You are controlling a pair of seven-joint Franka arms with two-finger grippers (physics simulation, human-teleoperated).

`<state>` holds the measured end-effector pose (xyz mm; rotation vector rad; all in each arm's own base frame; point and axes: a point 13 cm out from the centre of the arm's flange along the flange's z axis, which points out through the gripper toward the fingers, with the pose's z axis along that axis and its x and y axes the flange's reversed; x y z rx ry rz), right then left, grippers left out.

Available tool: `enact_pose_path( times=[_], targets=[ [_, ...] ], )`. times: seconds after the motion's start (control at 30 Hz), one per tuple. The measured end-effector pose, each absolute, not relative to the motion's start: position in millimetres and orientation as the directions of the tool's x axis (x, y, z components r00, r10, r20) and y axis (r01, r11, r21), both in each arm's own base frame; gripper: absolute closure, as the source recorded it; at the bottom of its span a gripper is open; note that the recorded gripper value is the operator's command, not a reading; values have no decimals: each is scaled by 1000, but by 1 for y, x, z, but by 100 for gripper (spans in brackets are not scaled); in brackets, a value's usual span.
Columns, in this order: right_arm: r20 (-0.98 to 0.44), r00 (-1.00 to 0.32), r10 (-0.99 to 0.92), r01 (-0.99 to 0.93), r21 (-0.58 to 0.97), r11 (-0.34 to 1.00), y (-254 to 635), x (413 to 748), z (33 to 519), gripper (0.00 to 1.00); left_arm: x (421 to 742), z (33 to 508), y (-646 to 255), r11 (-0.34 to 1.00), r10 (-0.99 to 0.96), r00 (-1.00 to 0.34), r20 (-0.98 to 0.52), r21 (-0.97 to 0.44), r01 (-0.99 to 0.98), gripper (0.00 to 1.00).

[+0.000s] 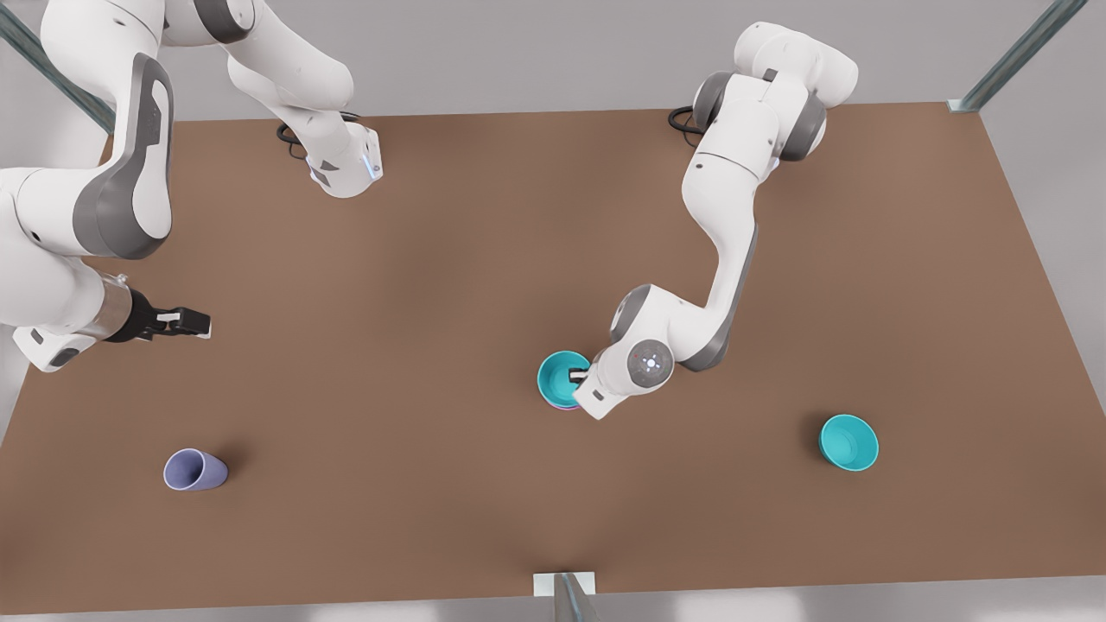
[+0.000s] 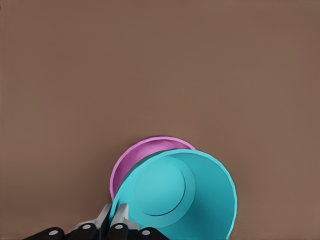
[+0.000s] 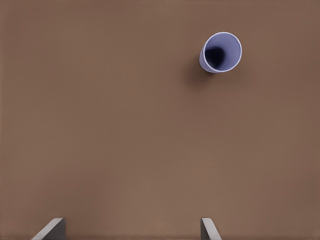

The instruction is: Stack the blue bowl on the pink bowl

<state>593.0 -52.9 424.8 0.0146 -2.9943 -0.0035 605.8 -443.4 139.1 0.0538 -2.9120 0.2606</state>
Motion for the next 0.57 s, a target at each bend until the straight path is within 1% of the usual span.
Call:
enact_pose_path(
  times=[0.03,0.07,0.17,0.2,0.23,0.27,0.3,0.33,0.37,0.43,0.5,0.57],
  targets=[
    [147,-989,-11,-11,4,1000,-53,593,425,0,605,138,-444,983,-26,-975,220,-169,-64,55],
    [146,-989,-12,-12,4,1000,-53,593,425,0,605,138,-444,983,-35,-974,222,-169,-73,0],
    [147,-989,-16,-15,5,1000,-53,593,425,0,608,138,-442,978,-62,-971,232,-182,-106,0],
    [147,-989,-17,-16,5,1000,-53,593,424,0,614,151,-433,975,-75,-970,232,-185,-120,0],
    [148,-989,-18,-17,5,1000,-53,593,424,0,633,199,-401,972,-104,-973,208,-185,-144,0],
    [148,-989,-19,-18,5,1000,-53,593,424,0,652,271,-355,968,-138,-977,163,-185,-168,0],
    [149,-989,-20,-19,6,1000,-53,593,423,0,657,331,-312,968,-163,-978,129,-171,-184,0],
    [149,-989,-21,-20,6,1000,-53,593,423,0,653,372,-275,971,-176,-978,113,-141,-191,0],
    [149,-989,-21,-21,6,1000,-53,593,423,0,645,400,-247,978,-176,-979,103,-98,-186,0],
    [149,-989,-23,-22,7,1000,-53,593,423,0,623,443,-200,987,-158,-983,90,-11,-160,0],
    [149,-988,-24,-23,7,1000,-53,593,423,0,596,463,-149,987,-161,-980,121,43,-156,0],
    [150,-988,-25,-24,8,1000,-53,593,423,0,581,467,-130,989,-135,-978,157,82,-124,0]
  ],
)
